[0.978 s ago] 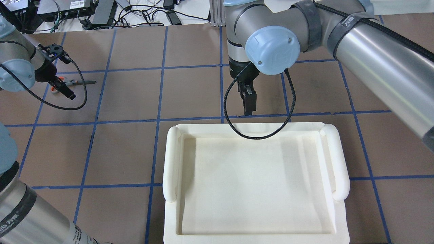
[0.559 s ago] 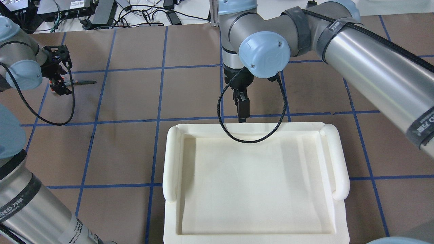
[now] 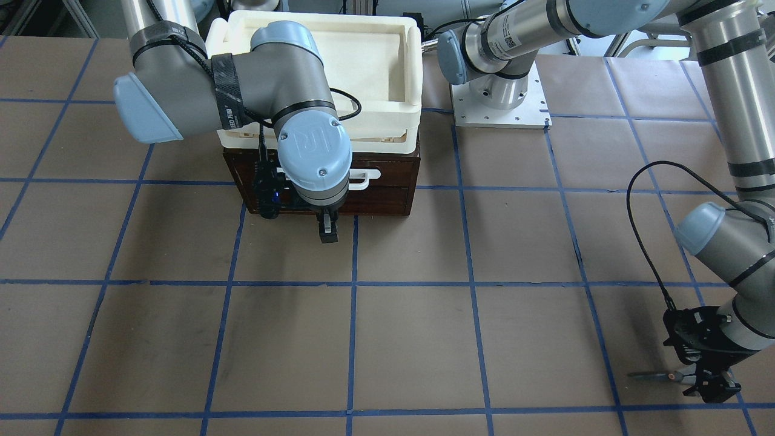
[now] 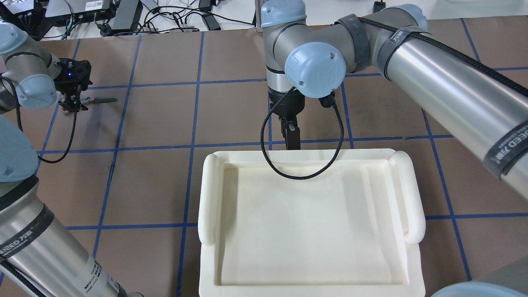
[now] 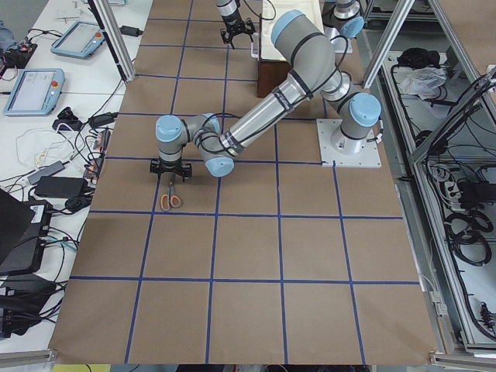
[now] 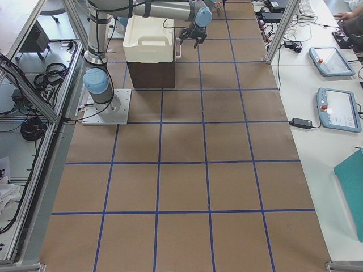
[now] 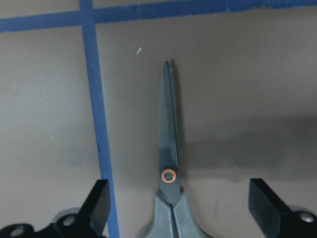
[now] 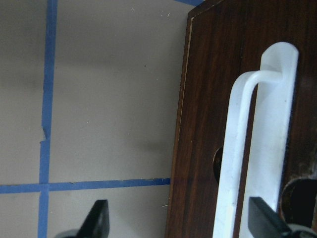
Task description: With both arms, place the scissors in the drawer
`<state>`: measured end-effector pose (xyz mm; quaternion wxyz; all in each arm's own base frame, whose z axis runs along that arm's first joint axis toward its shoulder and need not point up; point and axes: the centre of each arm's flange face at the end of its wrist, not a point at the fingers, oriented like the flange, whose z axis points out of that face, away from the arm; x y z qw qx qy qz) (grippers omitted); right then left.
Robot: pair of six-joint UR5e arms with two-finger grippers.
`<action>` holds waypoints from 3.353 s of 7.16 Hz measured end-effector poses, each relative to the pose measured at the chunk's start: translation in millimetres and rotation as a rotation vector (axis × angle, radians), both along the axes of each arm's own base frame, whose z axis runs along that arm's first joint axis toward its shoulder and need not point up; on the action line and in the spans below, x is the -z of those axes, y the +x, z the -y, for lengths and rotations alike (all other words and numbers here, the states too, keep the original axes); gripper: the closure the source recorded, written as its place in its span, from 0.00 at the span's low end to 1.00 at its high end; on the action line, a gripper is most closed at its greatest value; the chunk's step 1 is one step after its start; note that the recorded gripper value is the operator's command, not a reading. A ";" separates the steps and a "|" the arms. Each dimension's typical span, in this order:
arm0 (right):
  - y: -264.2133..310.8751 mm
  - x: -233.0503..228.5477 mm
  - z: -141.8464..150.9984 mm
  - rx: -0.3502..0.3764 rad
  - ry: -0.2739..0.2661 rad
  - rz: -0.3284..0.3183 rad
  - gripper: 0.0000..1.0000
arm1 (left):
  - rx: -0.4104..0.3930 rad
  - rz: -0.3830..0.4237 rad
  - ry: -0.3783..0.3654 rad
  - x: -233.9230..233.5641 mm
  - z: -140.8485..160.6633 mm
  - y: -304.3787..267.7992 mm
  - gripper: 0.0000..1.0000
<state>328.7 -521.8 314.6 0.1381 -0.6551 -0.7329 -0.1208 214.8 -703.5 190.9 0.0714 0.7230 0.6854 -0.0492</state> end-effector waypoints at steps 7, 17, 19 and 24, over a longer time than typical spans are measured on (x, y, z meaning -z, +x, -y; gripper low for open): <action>-0.9 18.2 -2.2 0.000 0.066 -0.025 0.00 | -0.028 0.000 0.030 6.2 -0.9 19.4 0.06; -1.6 39.8 -4.5 -0.015 0.093 -0.026 0.00 | -0.036 -0.016 0.059 26.4 4.3 23.3 0.14; -1.7 44.5 -4.8 -0.016 0.096 -0.027 0.00 | -0.037 -0.016 0.061 27.6 4.0 24.1 0.31; -0.4 50.5 1.8 -0.025 0.033 -0.013 0.00 | -0.037 -0.018 0.059 27.3 3.8 24.0 0.73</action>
